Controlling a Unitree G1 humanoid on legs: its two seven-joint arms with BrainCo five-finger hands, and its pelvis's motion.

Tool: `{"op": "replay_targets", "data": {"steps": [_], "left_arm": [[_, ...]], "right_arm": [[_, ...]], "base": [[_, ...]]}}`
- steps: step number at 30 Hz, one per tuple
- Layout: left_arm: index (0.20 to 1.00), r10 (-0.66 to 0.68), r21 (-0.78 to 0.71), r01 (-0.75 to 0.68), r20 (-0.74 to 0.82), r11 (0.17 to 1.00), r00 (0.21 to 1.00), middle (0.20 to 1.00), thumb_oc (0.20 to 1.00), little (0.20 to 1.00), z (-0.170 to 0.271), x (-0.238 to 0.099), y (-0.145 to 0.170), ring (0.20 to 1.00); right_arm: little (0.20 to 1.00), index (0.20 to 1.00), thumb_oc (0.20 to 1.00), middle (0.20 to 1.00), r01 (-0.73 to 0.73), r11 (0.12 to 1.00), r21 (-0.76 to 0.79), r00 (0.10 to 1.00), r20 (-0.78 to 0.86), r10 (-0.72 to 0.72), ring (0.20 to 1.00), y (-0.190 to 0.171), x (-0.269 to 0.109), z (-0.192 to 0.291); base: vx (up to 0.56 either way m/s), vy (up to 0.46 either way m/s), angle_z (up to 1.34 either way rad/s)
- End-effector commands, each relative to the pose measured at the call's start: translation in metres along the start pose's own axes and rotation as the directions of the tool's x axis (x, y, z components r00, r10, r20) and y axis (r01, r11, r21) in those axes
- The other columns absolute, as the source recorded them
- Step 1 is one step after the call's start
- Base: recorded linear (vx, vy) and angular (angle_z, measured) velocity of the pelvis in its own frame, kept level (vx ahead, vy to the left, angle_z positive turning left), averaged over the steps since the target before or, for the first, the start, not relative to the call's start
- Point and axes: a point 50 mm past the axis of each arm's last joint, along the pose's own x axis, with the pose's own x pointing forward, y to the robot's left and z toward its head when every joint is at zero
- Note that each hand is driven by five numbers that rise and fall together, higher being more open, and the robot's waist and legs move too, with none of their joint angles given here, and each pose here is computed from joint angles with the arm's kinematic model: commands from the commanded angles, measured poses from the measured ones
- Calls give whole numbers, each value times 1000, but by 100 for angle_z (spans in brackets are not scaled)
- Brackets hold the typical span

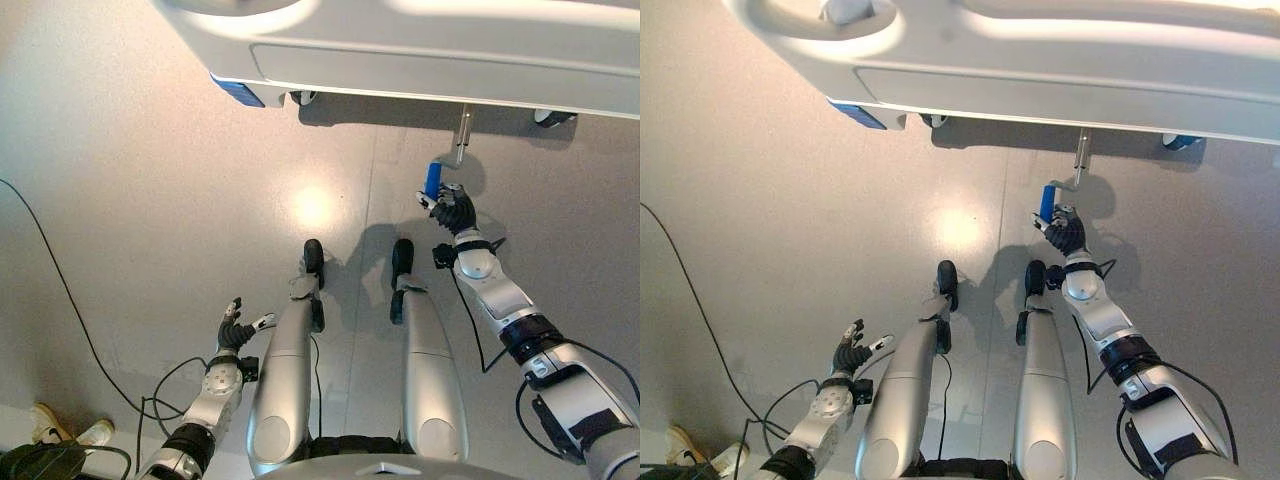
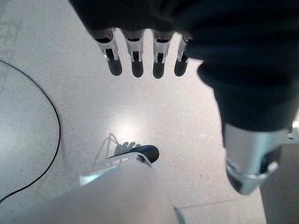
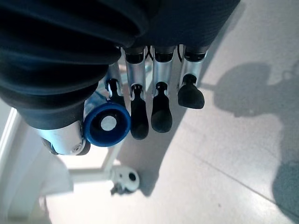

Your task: Raise the hospital bed

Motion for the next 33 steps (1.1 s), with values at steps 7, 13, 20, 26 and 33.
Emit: {"op": "replay_targets", "data": {"steps": [7,13,20,26,33], "left_arm": [[1000,61,15,-60,-86,998,994,1000,1000,1000,-29,-14,19,1000],[1000,54,21,-52,-91,998,994,1000,1000,1000,-32,-16,16,1000],[1000,62,10,-61,-81,998,995,1000,1000,1000,-30,-16,17,1000],[1000,57,0,-57,-73,998,996,1000,1000,1000,-28,-16,14,1000],[1000,63,1,-63,-74,998,995,1000,1000,1000,-28,-16,15,1000]], "right_arm": [[200,200,200,200,145,913,382,809,485,-332,200,-60,-3,110],[200,200,200,200,273,869,411,801,403,-443,200,-81,-5,90],[200,200,200,200,367,845,389,787,355,-505,200,-95,-8,76],[200,200,200,200,446,820,358,782,290,-552,200,-103,-8,60],[200,200,200,200,500,808,311,790,218,-573,200,-108,-8,40]], "base": [[4,-8,-1],[3,-2,-3],[-7,-15,-8],[-5,-18,-2],[0,0,0]]}}
